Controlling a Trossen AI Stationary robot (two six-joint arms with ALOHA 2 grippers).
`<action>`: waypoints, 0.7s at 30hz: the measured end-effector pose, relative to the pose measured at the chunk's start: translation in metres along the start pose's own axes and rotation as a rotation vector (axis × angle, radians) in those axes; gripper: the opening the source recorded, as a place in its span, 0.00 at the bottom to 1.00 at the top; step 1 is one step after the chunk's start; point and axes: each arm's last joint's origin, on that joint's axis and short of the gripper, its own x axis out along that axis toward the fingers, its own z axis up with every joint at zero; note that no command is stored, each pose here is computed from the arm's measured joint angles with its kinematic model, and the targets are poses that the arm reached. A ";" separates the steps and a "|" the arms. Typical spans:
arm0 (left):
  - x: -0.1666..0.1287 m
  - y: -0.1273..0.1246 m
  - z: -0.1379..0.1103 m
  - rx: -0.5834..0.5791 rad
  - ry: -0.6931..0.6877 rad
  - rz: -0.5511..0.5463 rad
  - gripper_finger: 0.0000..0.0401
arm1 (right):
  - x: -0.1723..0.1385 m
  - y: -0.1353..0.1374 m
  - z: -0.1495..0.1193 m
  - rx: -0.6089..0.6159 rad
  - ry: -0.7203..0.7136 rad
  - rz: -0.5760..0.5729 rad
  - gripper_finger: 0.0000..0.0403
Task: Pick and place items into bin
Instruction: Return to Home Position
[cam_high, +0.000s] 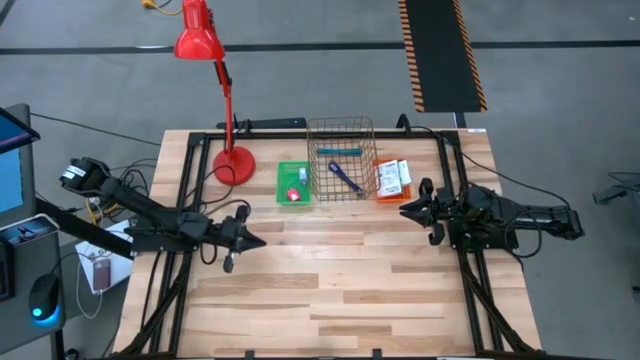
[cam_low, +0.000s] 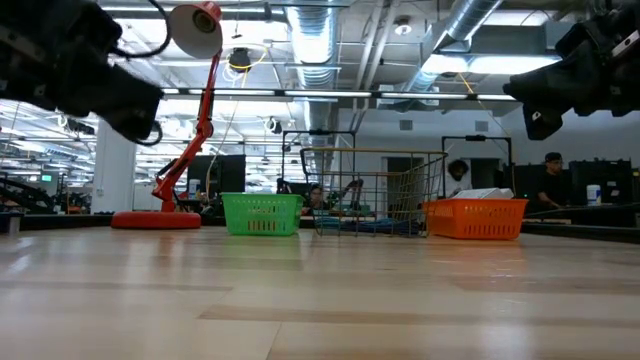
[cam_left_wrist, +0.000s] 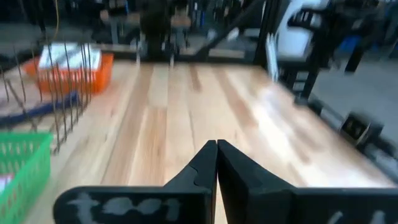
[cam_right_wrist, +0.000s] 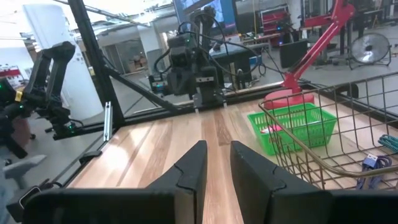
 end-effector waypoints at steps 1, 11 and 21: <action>0.000 0.000 -0.003 0.006 0.028 0.004 0.00 | 0.000 0.000 0.000 0.000 0.000 0.000 0.16; -0.007 0.006 -0.036 0.076 0.379 0.047 0.00 | 0.000 0.000 0.000 0.000 0.000 0.000 0.16; -0.026 0.011 -0.036 0.072 0.435 0.071 0.00 | 0.000 0.000 0.000 0.000 0.000 0.000 0.16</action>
